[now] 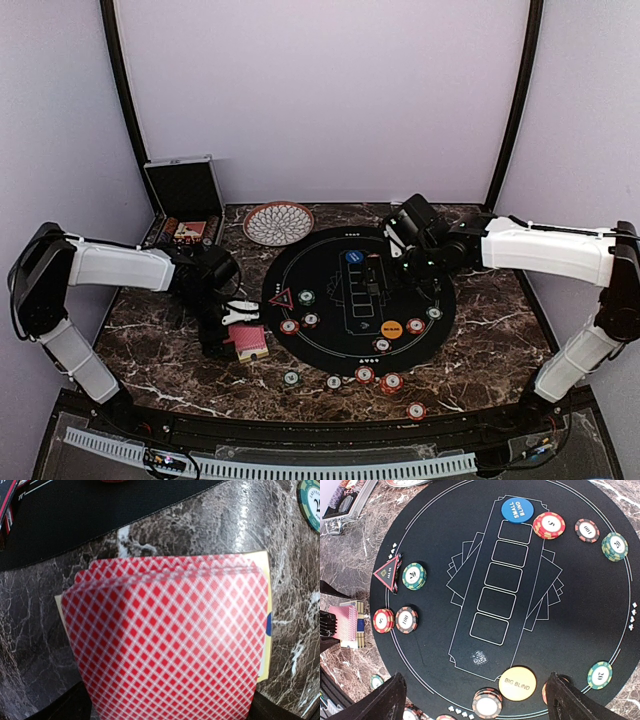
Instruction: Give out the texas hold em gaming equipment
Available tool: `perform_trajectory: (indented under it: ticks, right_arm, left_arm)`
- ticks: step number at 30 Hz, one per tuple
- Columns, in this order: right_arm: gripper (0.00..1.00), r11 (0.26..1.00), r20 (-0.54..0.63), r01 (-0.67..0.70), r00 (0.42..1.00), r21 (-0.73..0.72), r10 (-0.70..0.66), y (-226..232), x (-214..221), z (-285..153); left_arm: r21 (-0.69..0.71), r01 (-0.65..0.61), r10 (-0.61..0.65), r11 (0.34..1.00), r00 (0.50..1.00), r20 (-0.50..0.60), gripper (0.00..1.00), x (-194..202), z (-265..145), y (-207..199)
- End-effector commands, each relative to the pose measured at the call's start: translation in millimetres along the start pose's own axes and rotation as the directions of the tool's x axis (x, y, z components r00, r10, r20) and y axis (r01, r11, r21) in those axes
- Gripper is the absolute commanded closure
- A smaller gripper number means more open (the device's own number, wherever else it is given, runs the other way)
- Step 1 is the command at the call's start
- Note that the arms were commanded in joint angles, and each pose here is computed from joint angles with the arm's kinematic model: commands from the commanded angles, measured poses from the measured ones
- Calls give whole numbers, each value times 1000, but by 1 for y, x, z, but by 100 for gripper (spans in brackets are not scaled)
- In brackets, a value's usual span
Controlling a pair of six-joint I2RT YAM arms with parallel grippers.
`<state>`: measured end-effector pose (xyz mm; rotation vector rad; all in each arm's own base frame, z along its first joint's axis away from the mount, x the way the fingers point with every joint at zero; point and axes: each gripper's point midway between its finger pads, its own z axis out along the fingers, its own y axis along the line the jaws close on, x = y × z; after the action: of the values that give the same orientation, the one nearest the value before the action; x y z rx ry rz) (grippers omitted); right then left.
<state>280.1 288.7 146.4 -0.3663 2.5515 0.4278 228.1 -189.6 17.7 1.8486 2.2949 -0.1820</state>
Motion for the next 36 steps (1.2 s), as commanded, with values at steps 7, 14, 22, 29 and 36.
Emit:
perform_trajectory:
  ticks: [7,14,22,29,36]
  right_arm:
    - [4,999,26,6,1000,-36,-5,9,-7,-8]
    - [5,999,15,6,1000,-43,-6,11,-5,-4]
    - [6,999,-4,4,1000,-53,-4,14,-2,2]
    - [7,997,-20,-9,1000,-81,8,18,2,7]
    - [8,994,-29,-13,1000,-105,10,24,3,12]
  left_arm:
    - [22,-15,16,1000,1000,-6,13,2,0,1]
    - [25,-15,15,1000,1000,-6,24,2,-1,0]
    - [12,-16,15,1000,1000,6,34,2,-1,0]
    - [10,-17,17,1000,1000,8,44,3,1,-1]
    - [-52,-20,21,998,1000,21,57,4,1,7]
